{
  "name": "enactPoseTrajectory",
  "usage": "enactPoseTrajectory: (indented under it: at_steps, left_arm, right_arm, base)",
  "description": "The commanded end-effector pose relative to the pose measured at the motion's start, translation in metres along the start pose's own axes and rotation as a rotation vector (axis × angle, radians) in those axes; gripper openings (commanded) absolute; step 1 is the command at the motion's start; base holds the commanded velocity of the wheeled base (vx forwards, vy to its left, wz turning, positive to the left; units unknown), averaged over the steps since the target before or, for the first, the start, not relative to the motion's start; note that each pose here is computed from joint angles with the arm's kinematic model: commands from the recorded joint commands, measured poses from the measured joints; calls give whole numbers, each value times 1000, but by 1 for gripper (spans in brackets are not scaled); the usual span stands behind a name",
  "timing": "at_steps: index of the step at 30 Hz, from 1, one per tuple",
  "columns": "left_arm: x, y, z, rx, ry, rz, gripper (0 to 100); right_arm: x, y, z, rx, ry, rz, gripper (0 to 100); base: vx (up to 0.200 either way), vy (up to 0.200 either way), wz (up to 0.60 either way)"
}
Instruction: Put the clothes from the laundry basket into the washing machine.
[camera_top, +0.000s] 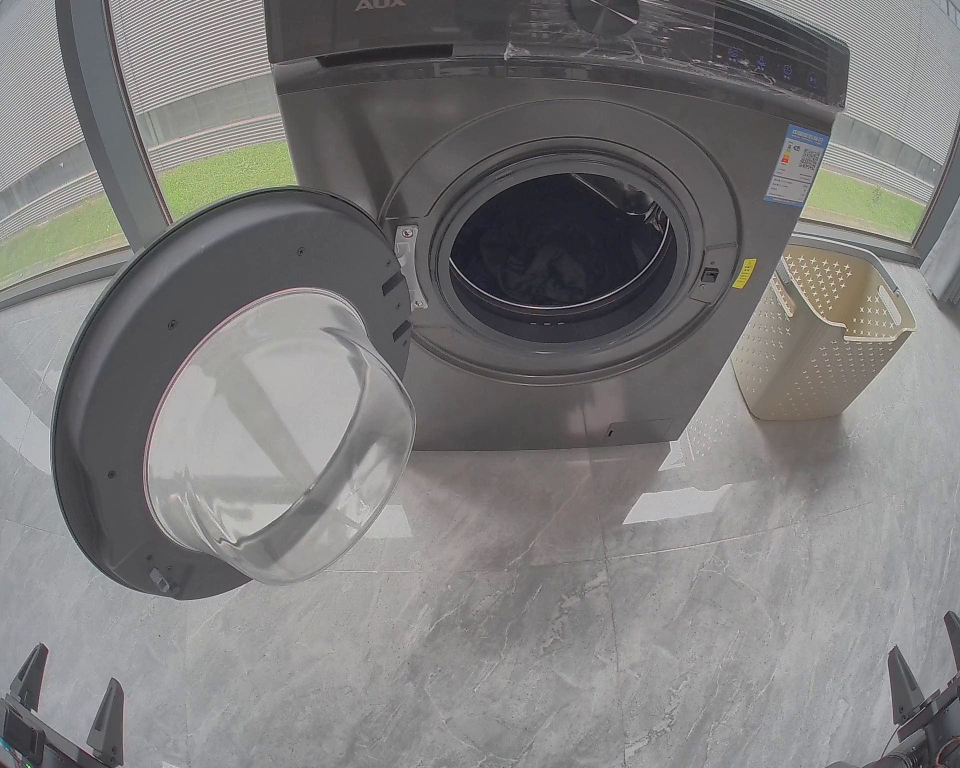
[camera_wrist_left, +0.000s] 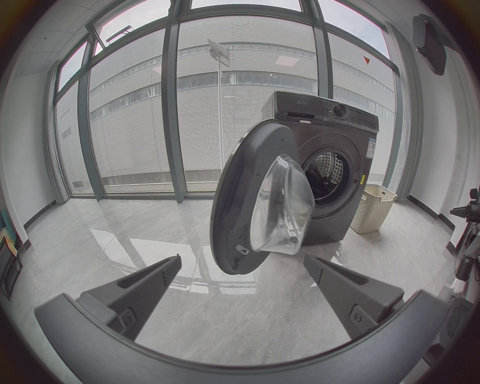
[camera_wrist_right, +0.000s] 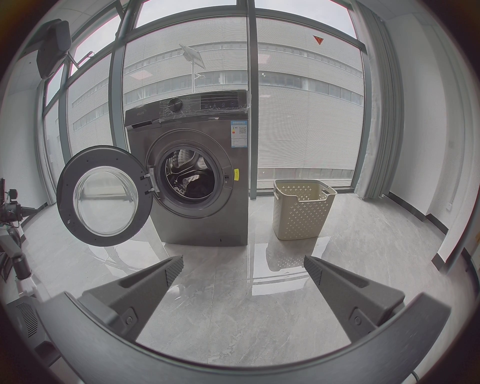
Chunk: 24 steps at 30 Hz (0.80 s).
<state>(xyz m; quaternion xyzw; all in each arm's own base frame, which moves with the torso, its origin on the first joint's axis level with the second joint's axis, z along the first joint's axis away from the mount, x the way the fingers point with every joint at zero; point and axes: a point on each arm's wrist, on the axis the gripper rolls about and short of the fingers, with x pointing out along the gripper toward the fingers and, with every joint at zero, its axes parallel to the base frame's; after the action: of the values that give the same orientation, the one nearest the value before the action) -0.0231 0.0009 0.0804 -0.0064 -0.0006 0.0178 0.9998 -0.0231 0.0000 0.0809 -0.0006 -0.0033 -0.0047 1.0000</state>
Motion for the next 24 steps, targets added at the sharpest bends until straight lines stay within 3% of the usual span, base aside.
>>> enactPoseTrajectory:
  at_steps: [1,21,24]
  left_arm:
    - [1,0,-5,1,9,0,100]
    - [1,0,-5,-4,9,-2,100]
    - [1,0,-5,-4,9,-2,100]
  right_arm:
    - [0,0,-5,0,4,0,100]
    - [0,0,-5,0,4,-1,100]
    - [0,0,-5,-2,4,-1,100]
  base:
    - [0,0,0]
    - [0,0,0]
    - [0,0,600]
